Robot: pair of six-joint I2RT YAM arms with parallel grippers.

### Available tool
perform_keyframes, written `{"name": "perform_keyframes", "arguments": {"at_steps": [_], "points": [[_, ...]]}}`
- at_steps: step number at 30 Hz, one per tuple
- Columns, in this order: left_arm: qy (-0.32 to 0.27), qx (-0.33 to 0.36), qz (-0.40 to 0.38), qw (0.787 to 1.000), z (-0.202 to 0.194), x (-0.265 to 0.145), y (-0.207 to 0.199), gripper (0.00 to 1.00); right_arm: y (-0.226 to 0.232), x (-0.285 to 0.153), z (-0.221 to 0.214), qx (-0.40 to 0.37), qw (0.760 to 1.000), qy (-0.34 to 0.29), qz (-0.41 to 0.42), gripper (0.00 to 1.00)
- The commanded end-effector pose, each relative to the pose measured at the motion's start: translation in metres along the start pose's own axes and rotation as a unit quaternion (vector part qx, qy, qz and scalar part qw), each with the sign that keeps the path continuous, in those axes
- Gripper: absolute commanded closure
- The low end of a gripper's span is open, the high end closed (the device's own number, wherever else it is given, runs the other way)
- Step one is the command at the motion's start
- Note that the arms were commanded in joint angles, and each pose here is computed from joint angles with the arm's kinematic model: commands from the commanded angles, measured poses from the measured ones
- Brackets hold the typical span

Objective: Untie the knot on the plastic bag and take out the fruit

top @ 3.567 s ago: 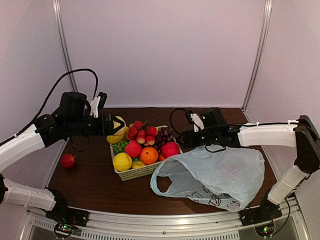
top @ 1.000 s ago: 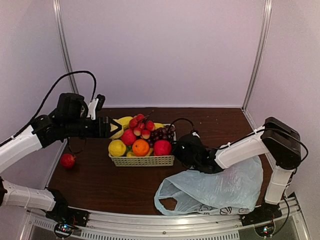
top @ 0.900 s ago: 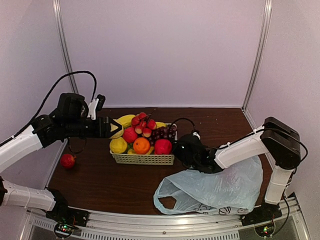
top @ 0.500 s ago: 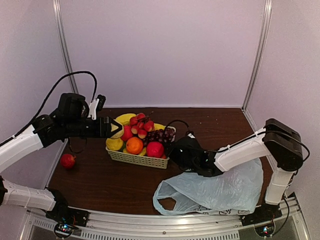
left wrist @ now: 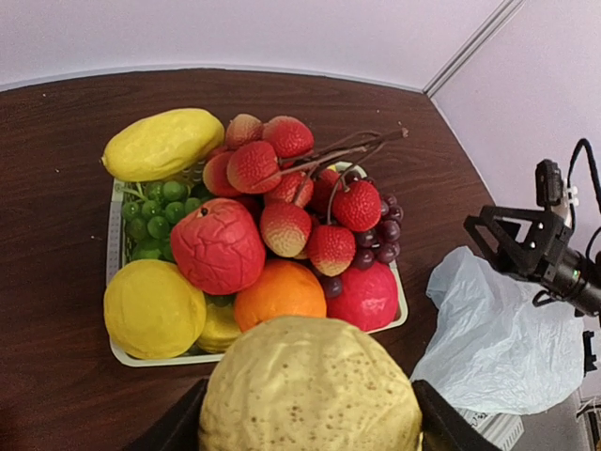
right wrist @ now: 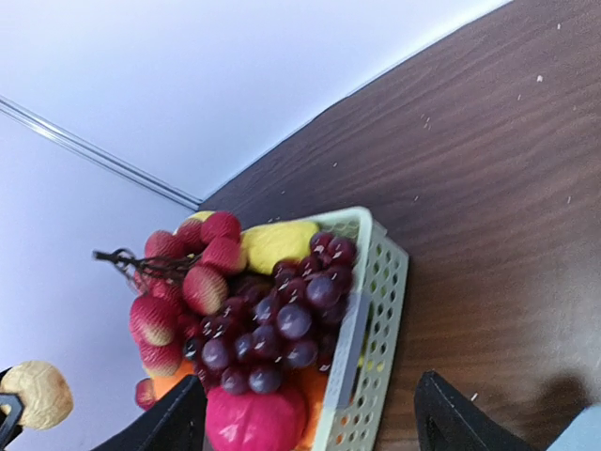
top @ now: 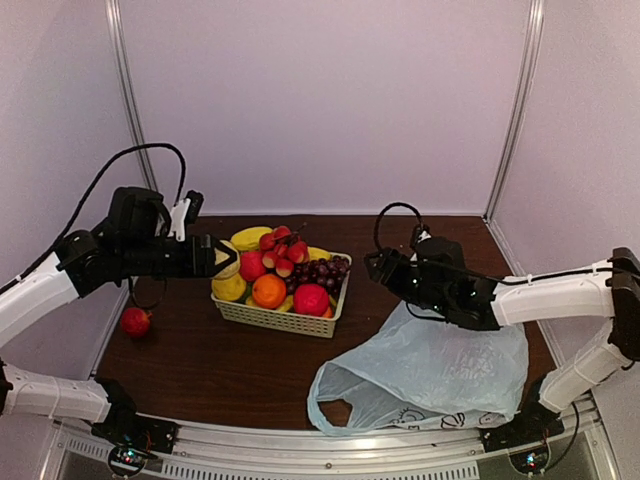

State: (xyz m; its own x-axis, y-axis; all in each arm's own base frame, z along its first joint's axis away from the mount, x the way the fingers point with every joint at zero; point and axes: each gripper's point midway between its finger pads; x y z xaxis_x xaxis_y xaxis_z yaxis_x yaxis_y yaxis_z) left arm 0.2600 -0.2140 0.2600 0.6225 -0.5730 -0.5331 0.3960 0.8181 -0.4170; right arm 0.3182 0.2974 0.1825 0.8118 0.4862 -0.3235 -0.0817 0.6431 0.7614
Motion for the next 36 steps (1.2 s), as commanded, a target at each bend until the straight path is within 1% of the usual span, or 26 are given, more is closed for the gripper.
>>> {"name": "perform_keyframes", "arguments": {"at_steps": [1,3,6,11,14,19,25,31,34,36], "points": [[-0.016,0.001,0.003,1.000,0.014,-0.006,-0.002,0.51,-0.021,0.032,0.002,-0.108,0.988,0.107,-0.014,0.24],[-0.016,0.000,0.005,1.000,0.015,-0.005,-0.002,0.51,-0.027,0.051,0.003,-0.119,0.982,0.149,-0.003,0.27],[-0.015,-0.002,0.008,1.000,0.015,-0.004,-0.001,0.51,-0.031,0.078,0.004,-0.140,0.971,0.195,0.014,0.33],[-0.015,-0.007,0.012,1.000,0.014,-0.004,0.000,0.51,-0.026,0.115,0.004,-0.147,0.959,0.237,0.047,0.40],[-0.013,-0.009,0.013,1.000,0.012,-0.003,0.001,0.51,-0.021,0.134,0.004,-0.152,0.955,0.248,0.059,0.43],[-0.011,-0.010,0.014,1.000,0.012,-0.002,0.002,0.51,-0.031,0.156,-0.013,-0.147,0.946,0.284,0.062,0.54],[-0.010,-0.008,0.013,1.000,0.011,-0.003,0.002,0.51,-0.032,0.147,-0.025,-0.132,0.940,0.303,0.078,0.70],[-0.007,-0.008,0.009,1.000,0.009,-0.002,0.001,0.51,-0.030,0.123,-0.032,-0.100,0.947,0.294,0.086,0.79],[-0.007,-0.007,0.008,1.000,0.008,-0.002,0.001,0.51,-0.028,0.110,-0.042,-0.081,0.948,0.295,0.088,0.84],[-0.008,-0.007,0.007,1.000,0.008,-0.003,0.001,0.52,-0.025,0.101,-0.050,-0.071,0.949,0.294,0.088,0.85]]}}
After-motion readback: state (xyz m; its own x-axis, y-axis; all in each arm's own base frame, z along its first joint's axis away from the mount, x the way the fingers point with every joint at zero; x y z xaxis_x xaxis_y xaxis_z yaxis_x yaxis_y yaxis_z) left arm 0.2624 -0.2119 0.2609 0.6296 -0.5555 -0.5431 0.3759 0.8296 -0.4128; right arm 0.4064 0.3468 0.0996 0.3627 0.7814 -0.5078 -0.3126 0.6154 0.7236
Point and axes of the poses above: each gripper's point midway between its finger pads, its own x axis out along the fingers, its own y axis along the line the jaws close on, z = x × y, and after that the axes turned 1 degree about x, right-handed
